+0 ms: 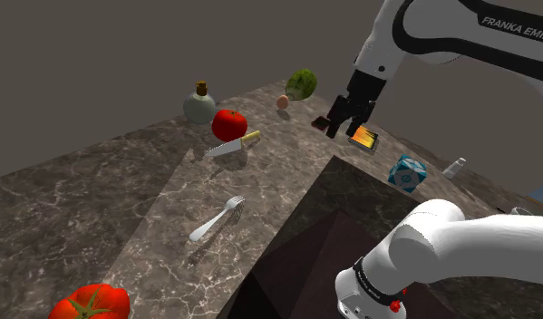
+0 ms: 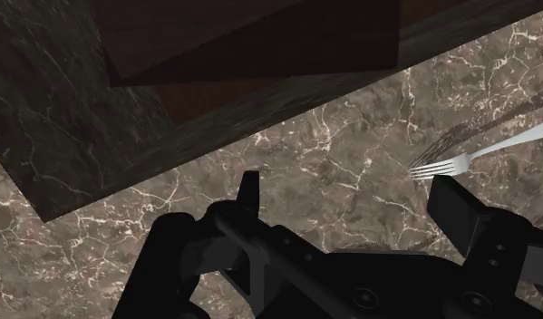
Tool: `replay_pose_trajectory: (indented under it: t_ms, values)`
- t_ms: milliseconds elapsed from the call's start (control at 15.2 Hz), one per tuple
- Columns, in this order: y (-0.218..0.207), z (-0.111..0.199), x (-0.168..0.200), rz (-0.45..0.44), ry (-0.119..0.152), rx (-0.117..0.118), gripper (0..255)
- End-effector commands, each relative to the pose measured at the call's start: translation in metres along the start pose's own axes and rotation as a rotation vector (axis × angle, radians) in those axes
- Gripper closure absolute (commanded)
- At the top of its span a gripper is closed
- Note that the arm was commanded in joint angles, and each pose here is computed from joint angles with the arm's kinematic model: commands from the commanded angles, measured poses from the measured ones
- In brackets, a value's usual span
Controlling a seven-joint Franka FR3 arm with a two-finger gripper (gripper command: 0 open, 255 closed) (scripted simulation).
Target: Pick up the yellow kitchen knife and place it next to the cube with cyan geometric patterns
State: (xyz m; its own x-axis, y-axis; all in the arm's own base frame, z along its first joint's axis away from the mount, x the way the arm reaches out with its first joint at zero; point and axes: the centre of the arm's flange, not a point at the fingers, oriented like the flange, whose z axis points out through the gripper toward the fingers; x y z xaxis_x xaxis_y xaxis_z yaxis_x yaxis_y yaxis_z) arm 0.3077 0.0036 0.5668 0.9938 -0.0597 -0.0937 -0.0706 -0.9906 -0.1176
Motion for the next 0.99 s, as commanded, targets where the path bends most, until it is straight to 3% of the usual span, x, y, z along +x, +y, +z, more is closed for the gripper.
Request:
replay_pose_trajectory:
  t_ms: [0, 924]
  values:
    - [0.000, 0.000, 0.000, 0.000, 0.000, 0.000, 0]
    - [-0.141, 0.071, 0.136, 0.512, -0.026, -0.190, 0]
